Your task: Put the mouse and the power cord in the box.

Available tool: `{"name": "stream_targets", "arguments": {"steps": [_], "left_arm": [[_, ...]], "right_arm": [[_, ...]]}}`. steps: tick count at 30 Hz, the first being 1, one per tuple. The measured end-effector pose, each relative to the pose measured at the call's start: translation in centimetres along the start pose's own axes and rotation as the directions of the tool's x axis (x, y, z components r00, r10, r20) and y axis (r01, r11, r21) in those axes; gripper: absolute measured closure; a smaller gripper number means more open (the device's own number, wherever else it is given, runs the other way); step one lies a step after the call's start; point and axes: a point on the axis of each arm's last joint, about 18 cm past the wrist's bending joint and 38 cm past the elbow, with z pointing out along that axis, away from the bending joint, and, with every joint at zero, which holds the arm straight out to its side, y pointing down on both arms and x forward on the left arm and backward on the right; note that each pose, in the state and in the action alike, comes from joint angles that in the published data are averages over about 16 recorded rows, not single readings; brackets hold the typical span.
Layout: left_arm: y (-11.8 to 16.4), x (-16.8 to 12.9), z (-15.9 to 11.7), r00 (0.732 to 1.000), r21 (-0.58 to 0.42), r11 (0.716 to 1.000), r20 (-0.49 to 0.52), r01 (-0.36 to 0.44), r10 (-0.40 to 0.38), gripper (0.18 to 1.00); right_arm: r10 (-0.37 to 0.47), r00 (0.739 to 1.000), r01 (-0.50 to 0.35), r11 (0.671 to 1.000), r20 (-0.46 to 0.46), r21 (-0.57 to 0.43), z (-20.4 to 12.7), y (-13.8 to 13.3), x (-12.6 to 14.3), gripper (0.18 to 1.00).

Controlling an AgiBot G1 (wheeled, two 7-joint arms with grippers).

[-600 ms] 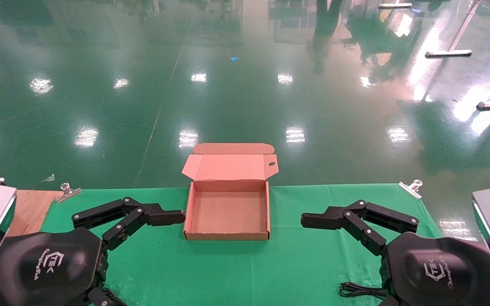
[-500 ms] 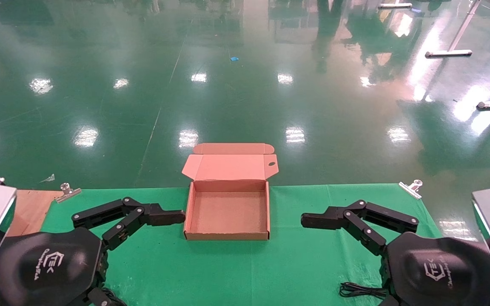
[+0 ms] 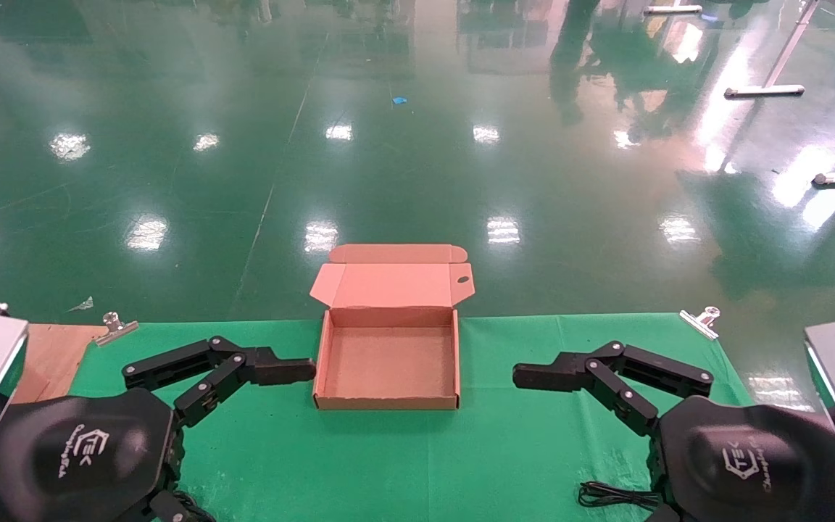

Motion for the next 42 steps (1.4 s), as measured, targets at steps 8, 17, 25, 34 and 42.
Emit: {"name": "stream_targets", "arguments": {"steps": [8, 17, 25, 34, 42], "left_arm": [[0.0, 0.0, 0.0, 1.000, 0.000, 1.000, -0.001, 0.000, 0.000, 0.184], [2.2, -0.1, 0.0, 1.000, -0.065, 0.998, -0.003, 0.021, -0.021, 0.184], [6.8, -1.0, -0.6, 0.999, -0.236, 0.971, -0.001, 0.042, -0.044, 0.184], [12.7, -3.9, -2.1, 1.000, -0.503, 0.864, -0.007, 0.007, -0.012, 0.184], [16.7, -7.9, -3.9, 0.997, -0.725, 0.684, -0.040, -0.077, 0.071, 0.184]], "right_arm": [[0.003, 1.000, -0.003, 1.000, -0.003, -0.003, 0.0, 0.2, 0.1, 0.178], [-0.062, 0.998, 0.063, 0.988, 0.015, -0.143, 0.1, 2.1, 0.6, 0.178], [-0.183, 0.979, 0.202, 0.887, 0.085, -0.415, -0.2, 5.5, 2.8, 0.178], [-0.275, 0.939, 0.340, 0.645, 0.207, -0.684, -1.1, 9.7, 6.7, 0.178], [-0.298, 0.901, 0.420, 0.423, 0.315, -0.803, -2.0, 13.6, 10.0, 0.178]]}}
